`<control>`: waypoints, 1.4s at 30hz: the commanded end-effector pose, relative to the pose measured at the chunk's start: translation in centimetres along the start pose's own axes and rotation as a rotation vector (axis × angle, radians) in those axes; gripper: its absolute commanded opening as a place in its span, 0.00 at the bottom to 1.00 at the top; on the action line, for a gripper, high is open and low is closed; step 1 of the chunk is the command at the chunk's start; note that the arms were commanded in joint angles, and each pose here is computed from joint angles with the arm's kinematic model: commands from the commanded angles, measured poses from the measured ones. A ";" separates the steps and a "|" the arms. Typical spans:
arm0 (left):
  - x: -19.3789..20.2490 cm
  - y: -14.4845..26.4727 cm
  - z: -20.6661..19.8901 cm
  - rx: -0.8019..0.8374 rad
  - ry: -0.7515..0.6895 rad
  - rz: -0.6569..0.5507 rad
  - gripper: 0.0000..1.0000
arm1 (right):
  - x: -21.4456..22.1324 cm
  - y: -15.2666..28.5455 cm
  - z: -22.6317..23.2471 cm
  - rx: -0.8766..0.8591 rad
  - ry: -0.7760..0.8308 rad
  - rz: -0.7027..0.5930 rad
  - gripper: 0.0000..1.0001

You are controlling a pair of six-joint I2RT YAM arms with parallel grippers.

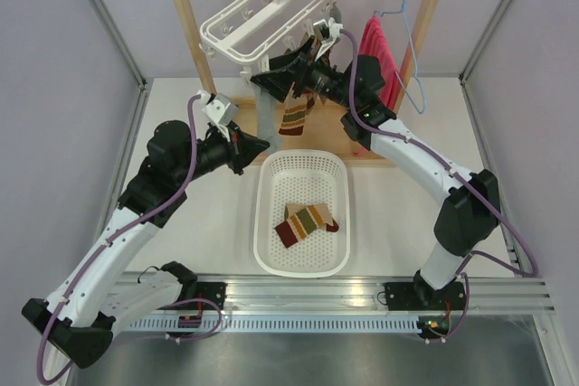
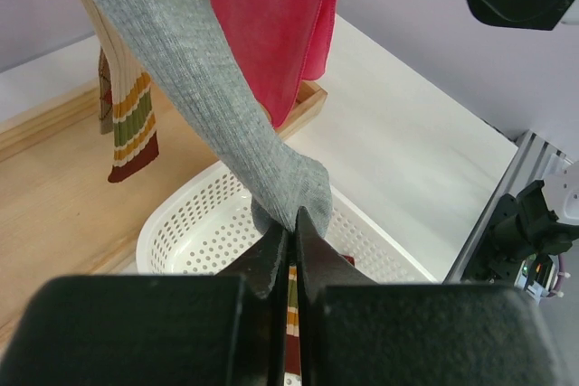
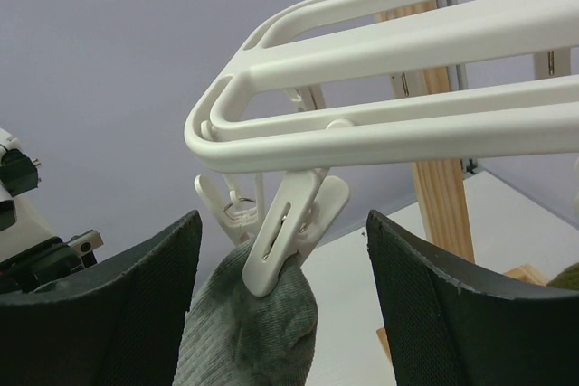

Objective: Remove the socks clipped to the hanger

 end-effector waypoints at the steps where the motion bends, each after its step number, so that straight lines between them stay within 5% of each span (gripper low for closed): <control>1: -0.3 0.1 -0.8 0.059 -0.031 -0.011 0.02 | -2.7 -0.6 0.8 -0.098 0.023 -0.093 0.77; 10: -0.2 0.1 -0.8 0.061 -0.029 -0.007 0.02 | -4.4 -0.3 1.0 -0.204 -0.030 -0.194 0.76; 42: -0.1 0.0 -0.7 0.068 -0.029 -0.004 0.02 | -2.1 -0.5 0.6 -0.230 -0.065 -0.151 0.71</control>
Point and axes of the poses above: each gripper's point midway between its finger pads, its own y axis back along the fingers, its own z axis along the line the jaws close on, x = y × z, the point moved 3 cm from there along y, back along the fingers, and after that the axes turned 13 degrees about y, right-handed, at the moved point
